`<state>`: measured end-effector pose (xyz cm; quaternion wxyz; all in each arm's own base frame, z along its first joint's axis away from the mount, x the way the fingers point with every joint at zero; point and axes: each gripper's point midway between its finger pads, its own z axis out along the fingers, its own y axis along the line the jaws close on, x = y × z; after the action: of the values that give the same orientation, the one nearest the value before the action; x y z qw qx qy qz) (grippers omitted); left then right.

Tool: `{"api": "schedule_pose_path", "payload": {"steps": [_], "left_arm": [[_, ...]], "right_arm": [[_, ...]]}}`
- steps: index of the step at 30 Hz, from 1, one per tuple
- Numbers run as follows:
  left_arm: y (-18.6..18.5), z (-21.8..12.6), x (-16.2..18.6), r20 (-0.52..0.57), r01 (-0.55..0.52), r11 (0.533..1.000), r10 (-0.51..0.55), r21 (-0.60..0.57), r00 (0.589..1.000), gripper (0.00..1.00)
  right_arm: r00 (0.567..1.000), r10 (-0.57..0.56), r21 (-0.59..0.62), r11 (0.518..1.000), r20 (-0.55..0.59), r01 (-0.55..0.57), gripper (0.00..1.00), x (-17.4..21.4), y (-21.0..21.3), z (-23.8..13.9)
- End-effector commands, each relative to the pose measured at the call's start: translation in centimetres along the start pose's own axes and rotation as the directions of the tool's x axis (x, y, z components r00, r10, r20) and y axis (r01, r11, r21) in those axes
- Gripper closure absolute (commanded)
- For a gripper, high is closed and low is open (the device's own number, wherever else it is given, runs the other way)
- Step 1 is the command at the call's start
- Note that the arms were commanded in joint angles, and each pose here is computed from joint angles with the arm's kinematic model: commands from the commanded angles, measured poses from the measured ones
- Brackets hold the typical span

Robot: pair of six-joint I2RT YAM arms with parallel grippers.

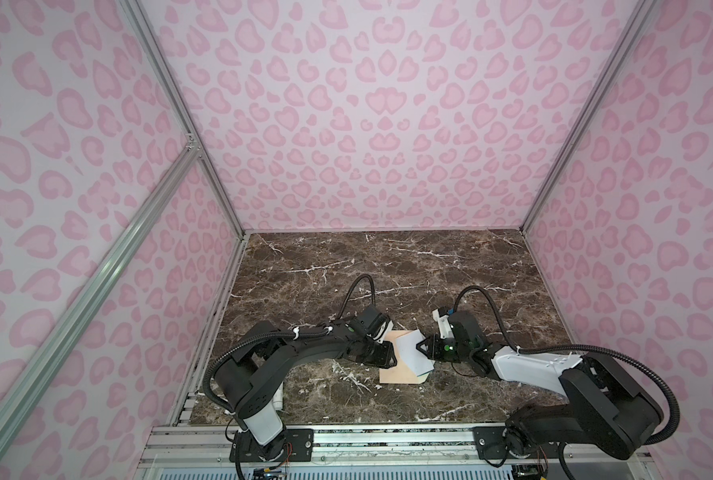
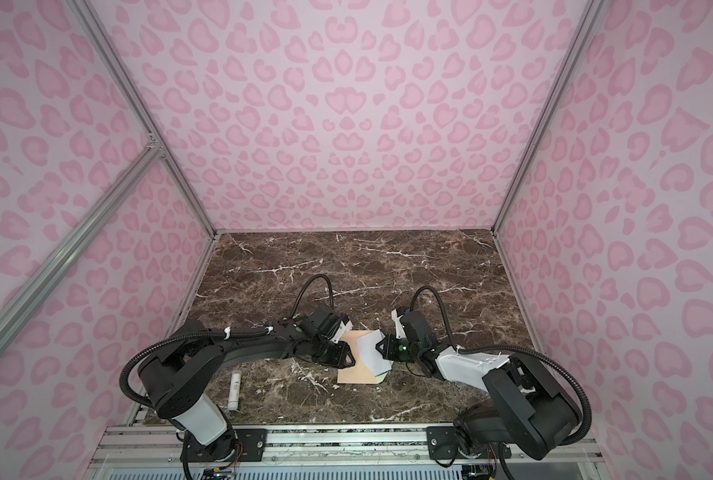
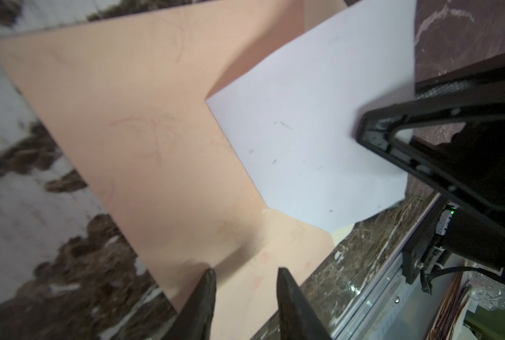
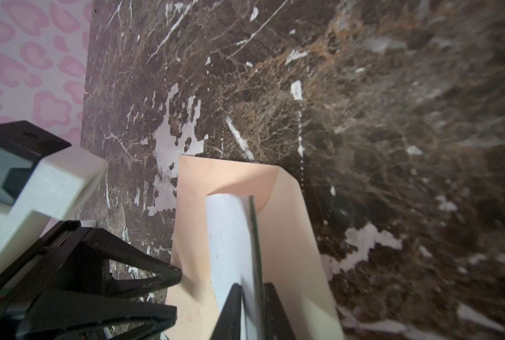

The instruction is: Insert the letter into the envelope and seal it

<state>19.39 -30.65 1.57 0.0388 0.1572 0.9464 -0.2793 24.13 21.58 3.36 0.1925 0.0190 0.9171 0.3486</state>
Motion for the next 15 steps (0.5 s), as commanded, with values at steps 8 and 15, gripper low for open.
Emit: {"api": "schedule_pose_path", "payload": {"steps": [8, 15], "left_arm": [[3.3, 0.5, 1.8, -0.048, 0.036, 0.989, -0.043, -0.144, 0.998, 0.62], [3.3, 0.7, 1.7, -0.053, 0.035, 0.989, -0.043, -0.141, 0.998, 0.62]], "right_arm": [[0.998, 0.047, 0.135, 0.989, 0.042, -0.053, 0.97, 0.8, -1.8, -2.6], [0.992, 0.121, 0.228, 0.965, 0.045, -0.128, 0.97, 2.3, -3.6, -3.7]]}}
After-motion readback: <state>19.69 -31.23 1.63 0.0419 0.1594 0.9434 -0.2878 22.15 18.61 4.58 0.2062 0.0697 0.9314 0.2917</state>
